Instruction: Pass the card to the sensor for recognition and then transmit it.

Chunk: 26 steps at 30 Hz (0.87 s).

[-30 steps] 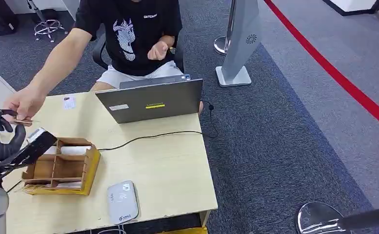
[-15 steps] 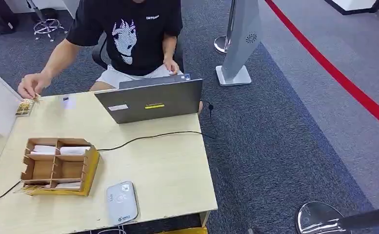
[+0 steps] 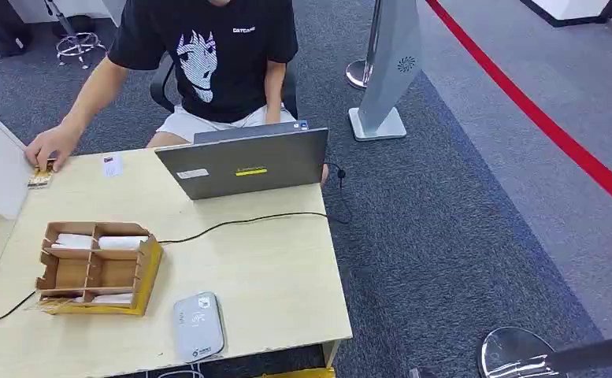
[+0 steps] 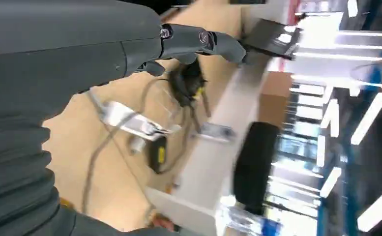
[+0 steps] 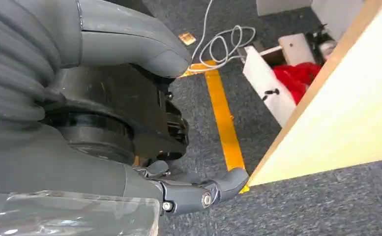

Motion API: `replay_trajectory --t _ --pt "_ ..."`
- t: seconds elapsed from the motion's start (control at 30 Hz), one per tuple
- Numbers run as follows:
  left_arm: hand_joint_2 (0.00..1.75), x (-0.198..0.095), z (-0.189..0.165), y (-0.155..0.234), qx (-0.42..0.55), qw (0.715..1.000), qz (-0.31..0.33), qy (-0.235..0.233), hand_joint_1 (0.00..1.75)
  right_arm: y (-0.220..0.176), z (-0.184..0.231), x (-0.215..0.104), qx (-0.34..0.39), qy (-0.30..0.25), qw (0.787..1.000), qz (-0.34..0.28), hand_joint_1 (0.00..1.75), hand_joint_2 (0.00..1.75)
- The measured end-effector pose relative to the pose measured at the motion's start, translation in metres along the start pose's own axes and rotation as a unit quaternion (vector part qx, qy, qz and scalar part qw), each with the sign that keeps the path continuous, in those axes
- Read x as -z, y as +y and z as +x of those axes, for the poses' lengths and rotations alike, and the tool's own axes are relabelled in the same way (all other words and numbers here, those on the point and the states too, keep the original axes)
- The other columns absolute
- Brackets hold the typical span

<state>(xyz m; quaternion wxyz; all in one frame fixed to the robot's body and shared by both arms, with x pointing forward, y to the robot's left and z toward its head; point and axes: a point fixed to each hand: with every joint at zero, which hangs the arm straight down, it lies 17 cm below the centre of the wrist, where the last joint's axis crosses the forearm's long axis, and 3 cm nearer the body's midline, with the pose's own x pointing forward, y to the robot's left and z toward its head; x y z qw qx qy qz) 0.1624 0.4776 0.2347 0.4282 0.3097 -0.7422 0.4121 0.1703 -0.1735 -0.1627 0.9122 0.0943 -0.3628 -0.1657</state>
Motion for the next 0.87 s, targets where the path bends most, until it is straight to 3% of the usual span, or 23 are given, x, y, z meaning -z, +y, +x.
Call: replay_trajectory --t 0.13,0.2,0.33,0.43,0.63,0.87 --pt "1.75 -0.019 -0.066 0.006 0.019 0.994 -0.022 0.102 0.0 0.0 0.003 0.0 0.003 -0.006 1.0 0.001 0.0 1.75" --pt "1.75 -0.038 -0.102 -0.003 0.03 0.983 -0.065 0.167 0.0 0.001 0.005 -0.001 -0.005 -0.01 1.0 0.008 0.0 1.75" --pt "1.75 -0.103 -0.183 -0.027 0.035 0.934 -0.193 0.298 0.0 0.001 0.012 0.0 -0.03 -0.025 0.999 0.034 0.0 1.75" --pt "1.75 -0.149 -0.233 -0.021 0.056 0.894 -0.241 0.374 0.0 -0.004 0.014 0.001 -0.037 -0.029 0.998 0.043 0.0 1.75" --pt "1.75 -0.193 -0.295 0.018 0.069 0.85 -0.217 0.475 0.0 -0.013 0.015 0.003 -0.031 -0.032 0.998 0.043 0.0 1.75" --pt "1.75 -0.218 -0.323 0.057 0.068 0.831 -0.165 0.527 0.0 -0.02 0.013 0.004 -0.025 -0.03 0.999 0.036 0.0 1.75"
